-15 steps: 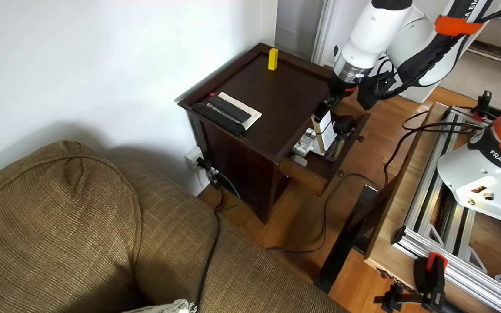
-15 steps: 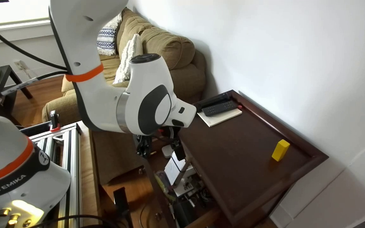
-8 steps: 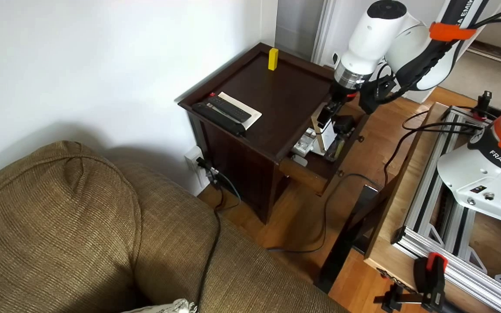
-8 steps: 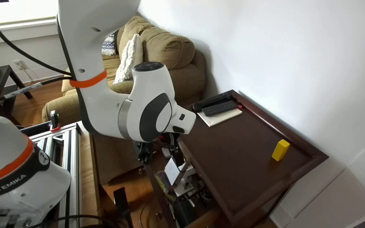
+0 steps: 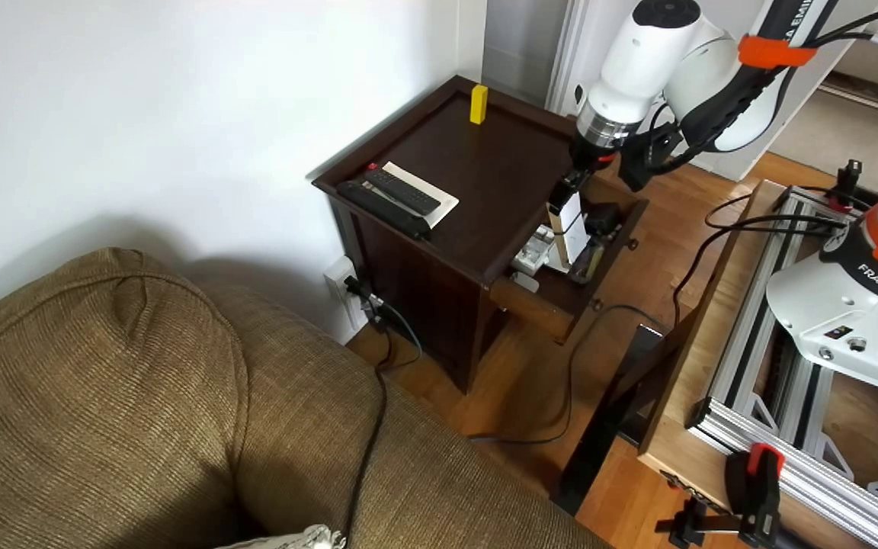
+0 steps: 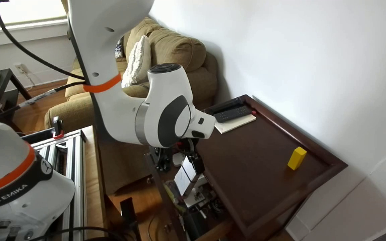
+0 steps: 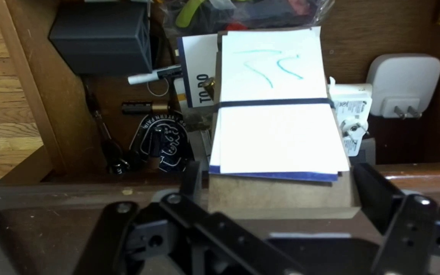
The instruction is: Place the bundle lengthwise in the drawer
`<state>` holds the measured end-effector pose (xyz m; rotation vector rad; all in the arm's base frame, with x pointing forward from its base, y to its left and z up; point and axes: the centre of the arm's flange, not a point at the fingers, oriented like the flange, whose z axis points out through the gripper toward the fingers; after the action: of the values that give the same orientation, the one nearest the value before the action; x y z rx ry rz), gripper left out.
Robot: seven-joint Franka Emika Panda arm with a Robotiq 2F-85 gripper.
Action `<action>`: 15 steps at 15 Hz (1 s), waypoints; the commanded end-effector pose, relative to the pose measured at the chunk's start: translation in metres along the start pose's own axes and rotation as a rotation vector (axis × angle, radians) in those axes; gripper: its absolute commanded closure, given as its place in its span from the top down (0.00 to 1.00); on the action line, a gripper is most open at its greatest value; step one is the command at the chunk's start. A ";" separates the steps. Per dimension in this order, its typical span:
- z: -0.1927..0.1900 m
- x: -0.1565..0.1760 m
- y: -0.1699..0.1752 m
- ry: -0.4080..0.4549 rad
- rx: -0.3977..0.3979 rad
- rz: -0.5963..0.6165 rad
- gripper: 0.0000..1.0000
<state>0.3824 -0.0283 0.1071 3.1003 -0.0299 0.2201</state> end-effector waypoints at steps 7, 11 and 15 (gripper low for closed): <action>0.015 0.010 0.001 -0.023 0.001 -0.009 0.66; 0.004 0.011 0.002 -0.014 -0.002 0.007 0.66; -0.023 0.012 0.009 0.012 -0.010 0.035 0.66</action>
<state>0.3916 -0.0315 0.1038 3.1024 -0.0384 0.2337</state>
